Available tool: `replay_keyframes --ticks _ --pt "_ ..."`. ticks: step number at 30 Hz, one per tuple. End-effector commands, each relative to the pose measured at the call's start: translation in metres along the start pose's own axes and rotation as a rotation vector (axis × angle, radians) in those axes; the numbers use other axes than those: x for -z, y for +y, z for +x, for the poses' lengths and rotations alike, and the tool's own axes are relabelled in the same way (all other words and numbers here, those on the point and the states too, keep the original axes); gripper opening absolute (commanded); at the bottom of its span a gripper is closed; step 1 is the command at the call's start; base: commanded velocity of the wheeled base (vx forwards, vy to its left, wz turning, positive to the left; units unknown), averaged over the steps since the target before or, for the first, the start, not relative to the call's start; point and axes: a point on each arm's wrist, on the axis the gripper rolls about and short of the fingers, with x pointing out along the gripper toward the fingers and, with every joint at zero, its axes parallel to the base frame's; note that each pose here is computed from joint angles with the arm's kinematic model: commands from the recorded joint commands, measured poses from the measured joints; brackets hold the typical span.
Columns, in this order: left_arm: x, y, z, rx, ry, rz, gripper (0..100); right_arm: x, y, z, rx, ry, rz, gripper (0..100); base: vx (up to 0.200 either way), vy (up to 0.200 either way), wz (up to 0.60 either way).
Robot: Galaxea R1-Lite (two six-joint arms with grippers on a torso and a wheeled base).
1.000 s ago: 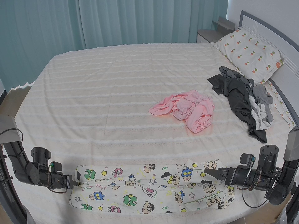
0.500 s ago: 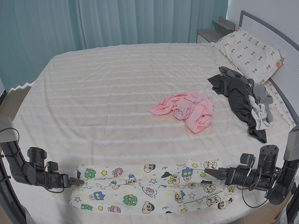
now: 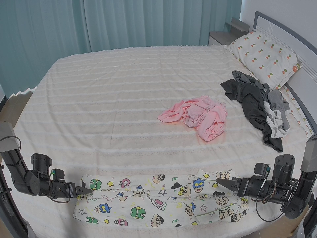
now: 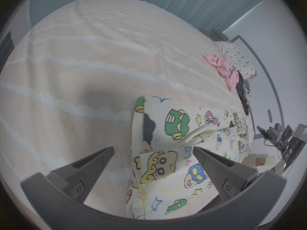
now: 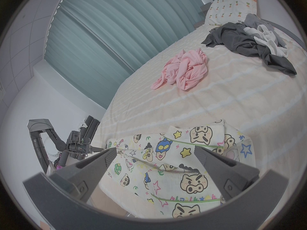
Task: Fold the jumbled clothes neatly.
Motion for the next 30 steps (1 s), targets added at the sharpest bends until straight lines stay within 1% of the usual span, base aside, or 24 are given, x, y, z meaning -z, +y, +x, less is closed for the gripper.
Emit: replay_keyframes --ticks 1,5,13,21,22,30 --pt "0.004 -0.001 0.02 -0.012 0.059 0.013 100 0.0 0.002 -0.005 -0.006 -0.01 -0.001 100 0.0 0.0 0.0" --pt "0.004 -0.005 0.026 -0.007 0.073 0.032 100 -0.003 0.005 -0.008 -0.017 -0.028 -0.004 100 0.0 0.0 0.0" --pt "0.004 -0.013 0.03 0.009 0.085 0.057 100 -0.004 0.005 -0.009 -0.017 -0.031 -0.004 100 0.0 0.0 0.0" --pt "0.008 -0.016 0.031 0.017 0.106 0.062 100 -0.004 0.004 -0.009 -0.015 -0.031 0.001 100 0.0 0.0 0.0" --pt "0.008 -0.017 0.031 0.017 0.106 0.062 0 -0.004 0.004 -0.009 -0.015 -0.031 0.001 100 0.0 0.0 0.0" --pt "0.015 -0.018 0.026 0.017 0.124 0.053 0 -0.006 0.003 -0.01 -0.011 -0.043 0.005 100 0.0 0.0 0.0"
